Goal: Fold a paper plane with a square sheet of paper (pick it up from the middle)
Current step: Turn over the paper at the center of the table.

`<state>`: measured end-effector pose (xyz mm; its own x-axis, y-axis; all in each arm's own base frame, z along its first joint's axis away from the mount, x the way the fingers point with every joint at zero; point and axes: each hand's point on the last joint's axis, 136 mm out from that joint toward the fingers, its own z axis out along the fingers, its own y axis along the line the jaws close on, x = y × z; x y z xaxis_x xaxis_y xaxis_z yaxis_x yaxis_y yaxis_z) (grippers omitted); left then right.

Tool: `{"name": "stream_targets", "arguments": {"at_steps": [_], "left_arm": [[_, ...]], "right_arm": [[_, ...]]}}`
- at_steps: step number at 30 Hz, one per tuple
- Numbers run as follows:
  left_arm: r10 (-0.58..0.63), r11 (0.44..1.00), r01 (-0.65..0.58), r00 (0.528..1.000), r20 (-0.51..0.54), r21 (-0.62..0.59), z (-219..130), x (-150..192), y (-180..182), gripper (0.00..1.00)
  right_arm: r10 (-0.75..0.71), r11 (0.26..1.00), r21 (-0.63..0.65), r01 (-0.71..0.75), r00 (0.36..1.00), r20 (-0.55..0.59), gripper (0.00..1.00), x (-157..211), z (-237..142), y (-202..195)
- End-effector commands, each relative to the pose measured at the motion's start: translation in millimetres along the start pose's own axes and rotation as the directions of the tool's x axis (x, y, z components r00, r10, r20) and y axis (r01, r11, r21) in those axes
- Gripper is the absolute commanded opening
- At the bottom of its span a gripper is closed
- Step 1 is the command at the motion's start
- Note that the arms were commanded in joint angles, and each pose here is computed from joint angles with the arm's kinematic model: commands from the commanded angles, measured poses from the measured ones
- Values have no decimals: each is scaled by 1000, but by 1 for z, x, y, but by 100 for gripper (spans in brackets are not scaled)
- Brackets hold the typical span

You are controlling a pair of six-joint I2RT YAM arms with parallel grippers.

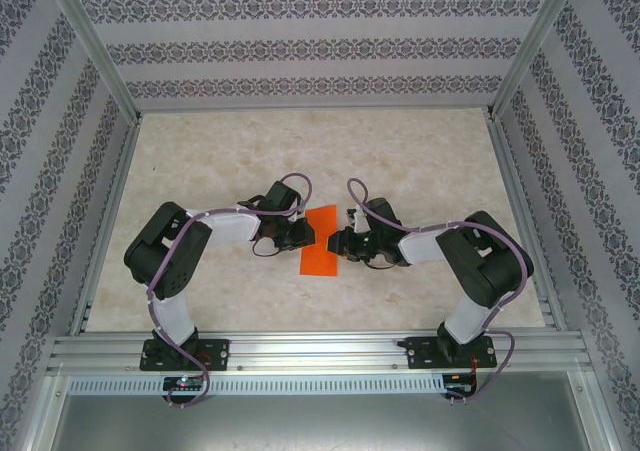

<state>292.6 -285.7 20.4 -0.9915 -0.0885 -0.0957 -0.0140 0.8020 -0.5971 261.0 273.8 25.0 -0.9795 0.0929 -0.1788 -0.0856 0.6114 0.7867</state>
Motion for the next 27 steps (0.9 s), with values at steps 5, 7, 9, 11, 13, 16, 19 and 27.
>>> {"name": "stream_targets", "arguments": {"at_steps": [5, 7, 9, 11, 13, 16, 19, 27], "left_arm": [[17, 1000, -17, 999, 31, 9, -12, -4, -11, 20], [18, 999, -19, 999, 43, 26, -17, -5, -16, 20], [23, 998, -26, 998, 64, 50, -24, -8, -23, 21], [28, 998, -33, 996, 90, 61, -32, -12, -30, 22], [36, 997, -44, 992, 122, 65, -42, -15, -35, 24], [44, 996, -56, 983, 177, 63, -59, -20, -40, 29], [48, 997, -61, 970, 238, 49, -76, -24, -43, 34], [17, 999, 4, 906, 424, -48, -120, -37, -24, 38]], "right_arm": [[-75, 995, -58, 76, 997, 19, 18, -5, -6, 10], [-78, 995, -57, 80, 997, 25, 16, -6, -9, 13], [-84, 995, -50, 86, 996, 34, 13, -7, -15, 16], [-92, 995, -37, 94, 995, 48, 12, -10, -21, 20], [-91, 996, 0, 91, 994, 62, 9, -11, -29, 19], [-104, 993, 63, 99, 991, 86, 8, -14, -47, 23], [-135, 975, 193, 111, 984, 113, 8, -17, -74, 22], [-248, 668, 743, 40, 953, 172, 11, -23, -200, -3]]}}
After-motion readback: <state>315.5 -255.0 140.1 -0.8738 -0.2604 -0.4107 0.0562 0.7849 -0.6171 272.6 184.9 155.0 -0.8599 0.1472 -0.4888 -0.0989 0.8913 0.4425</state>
